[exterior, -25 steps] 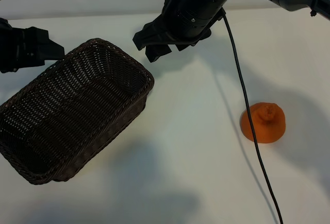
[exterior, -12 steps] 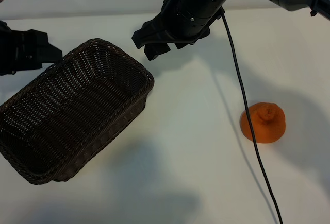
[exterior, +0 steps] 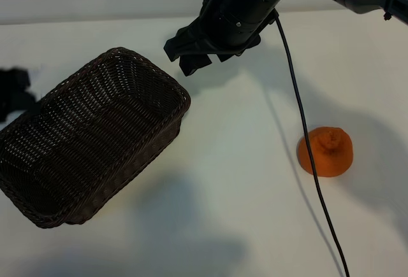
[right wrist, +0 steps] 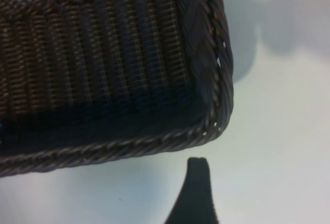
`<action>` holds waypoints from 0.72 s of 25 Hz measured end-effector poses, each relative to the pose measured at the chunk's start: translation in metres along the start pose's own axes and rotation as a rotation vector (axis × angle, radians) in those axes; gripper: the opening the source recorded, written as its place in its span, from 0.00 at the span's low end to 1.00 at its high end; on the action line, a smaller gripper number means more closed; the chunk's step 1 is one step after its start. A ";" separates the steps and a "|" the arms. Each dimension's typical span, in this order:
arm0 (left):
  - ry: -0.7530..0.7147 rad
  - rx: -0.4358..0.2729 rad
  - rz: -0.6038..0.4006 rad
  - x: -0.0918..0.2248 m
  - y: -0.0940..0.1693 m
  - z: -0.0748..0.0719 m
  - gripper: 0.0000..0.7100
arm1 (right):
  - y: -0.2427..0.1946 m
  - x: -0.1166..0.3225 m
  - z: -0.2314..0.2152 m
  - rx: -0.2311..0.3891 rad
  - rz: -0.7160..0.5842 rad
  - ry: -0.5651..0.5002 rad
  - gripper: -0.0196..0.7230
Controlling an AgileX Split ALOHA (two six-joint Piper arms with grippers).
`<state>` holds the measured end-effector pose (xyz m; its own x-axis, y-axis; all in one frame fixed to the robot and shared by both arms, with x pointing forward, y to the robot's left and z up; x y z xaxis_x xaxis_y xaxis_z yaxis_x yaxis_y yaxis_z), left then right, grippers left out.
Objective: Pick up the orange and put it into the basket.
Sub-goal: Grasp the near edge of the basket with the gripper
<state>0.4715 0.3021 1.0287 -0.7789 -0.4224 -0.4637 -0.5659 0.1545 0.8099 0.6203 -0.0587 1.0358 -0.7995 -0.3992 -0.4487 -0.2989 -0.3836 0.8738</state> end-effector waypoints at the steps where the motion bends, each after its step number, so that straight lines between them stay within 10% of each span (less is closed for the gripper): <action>1: 0.028 -0.016 -0.011 0.007 0.005 0.004 0.75 | 0.000 0.000 0.000 0.002 0.004 0.001 0.82; 18: 0.352 -0.224 -0.098 0.074 0.003 0.057 0.75 | 0.000 0.004 -0.002 0.014 0.035 0.020 0.82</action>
<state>0.3968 0.3226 0.9765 -0.5622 -0.7105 -0.4231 -0.5296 -0.0836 0.8441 0.6178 -0.0618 1.0336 -0.7991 -0.4285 -0.4216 -0.2785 -0.3577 0.8914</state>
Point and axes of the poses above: a point on each arm's last joint axis where the gripper is mounted, y pointing back along that axis away from the gripper, z along the wrist's bending axis when the last joint is at zero, x = y × z, the point moved 3 cm from there along -y, pointing out along that axis toward the gripper, and after that the axes turned 5 degrees about y, right-handed, at the moved point
